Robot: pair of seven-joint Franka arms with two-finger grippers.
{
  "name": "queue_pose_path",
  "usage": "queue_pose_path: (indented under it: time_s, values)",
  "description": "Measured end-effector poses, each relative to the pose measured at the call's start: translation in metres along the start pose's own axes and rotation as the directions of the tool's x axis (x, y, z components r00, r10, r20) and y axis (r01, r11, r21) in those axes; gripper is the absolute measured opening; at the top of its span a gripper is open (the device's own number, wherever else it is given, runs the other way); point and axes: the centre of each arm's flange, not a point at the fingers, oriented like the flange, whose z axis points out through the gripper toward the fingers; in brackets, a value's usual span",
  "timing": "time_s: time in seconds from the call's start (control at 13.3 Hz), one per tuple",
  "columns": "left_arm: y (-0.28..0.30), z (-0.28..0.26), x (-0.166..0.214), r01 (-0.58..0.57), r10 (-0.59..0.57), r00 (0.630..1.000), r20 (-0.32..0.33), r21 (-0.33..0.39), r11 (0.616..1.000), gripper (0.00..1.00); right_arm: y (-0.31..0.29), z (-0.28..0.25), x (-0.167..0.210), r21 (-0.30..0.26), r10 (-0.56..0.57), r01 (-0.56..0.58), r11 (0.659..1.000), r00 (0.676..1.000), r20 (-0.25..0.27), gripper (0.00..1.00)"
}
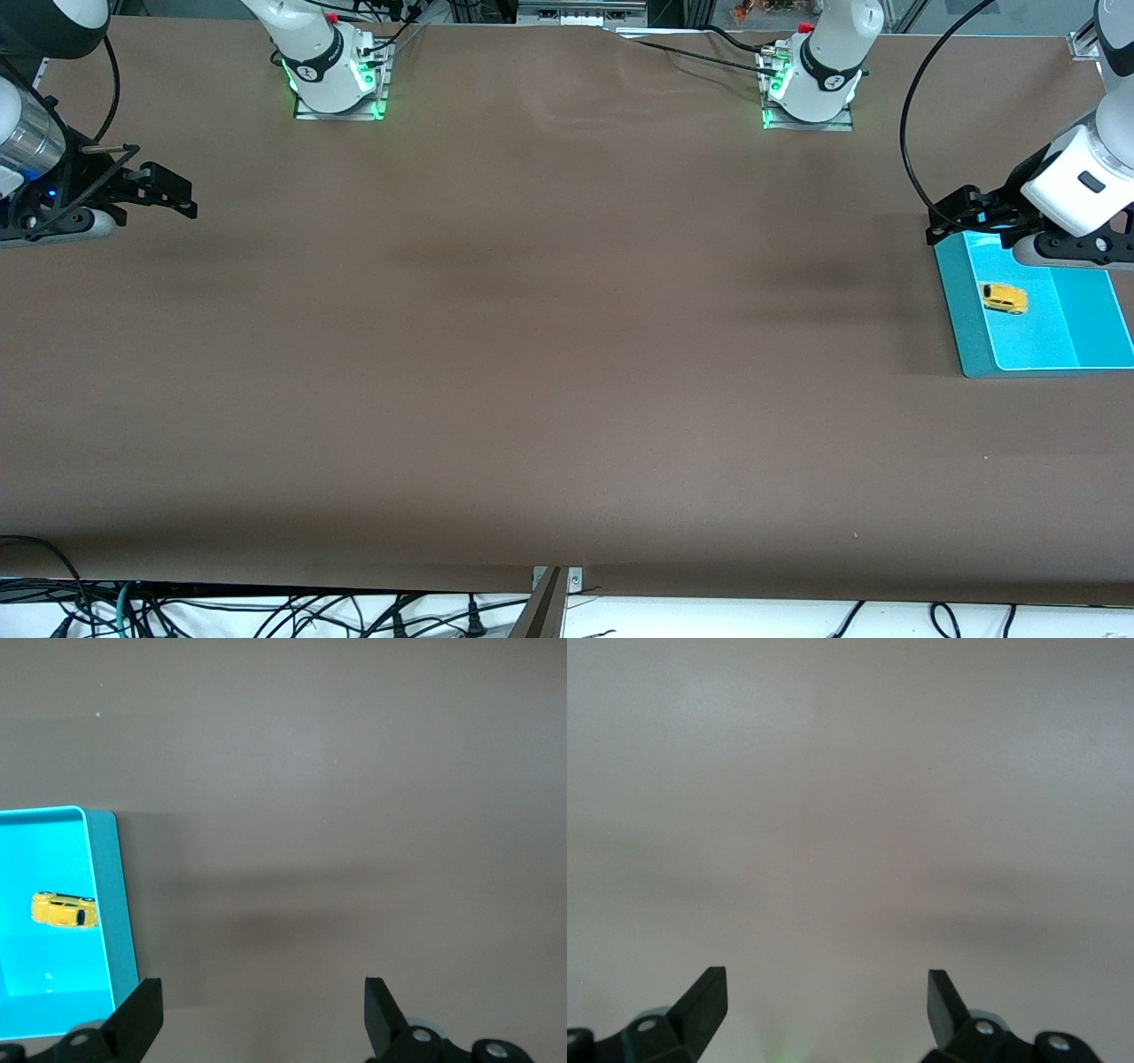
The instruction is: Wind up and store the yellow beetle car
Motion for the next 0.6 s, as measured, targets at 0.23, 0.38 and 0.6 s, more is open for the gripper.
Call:
queue_pose_path:
  time_s: [0.23,0.38,0.6]
  values:
    - [0.001,0.001,-0.001,-0.001,0.001,1.000,0.010,0.000,1.000,1.00,-0.001,-0.002,0.000,-0.001,-0.001,0.001,1.000,1.000,-0.004,1.00]
    - [-0.001,0.001,-0.002,0.005,-0.005,1.000,0.017,0.000,1.000,1.00,-0.002,-0.008,0.003,-0.001,-0.005,0.005,1.000,1.000,-0.017,1.00]
    - [-0.003,0.002,-0.004,0.009,-0.009,0.999,0.034,0.000,1.000,1.00,-0.002,-0.012,0.011,0.003,-0.010,0.010,1.000,1.000,-0.029,1.00]
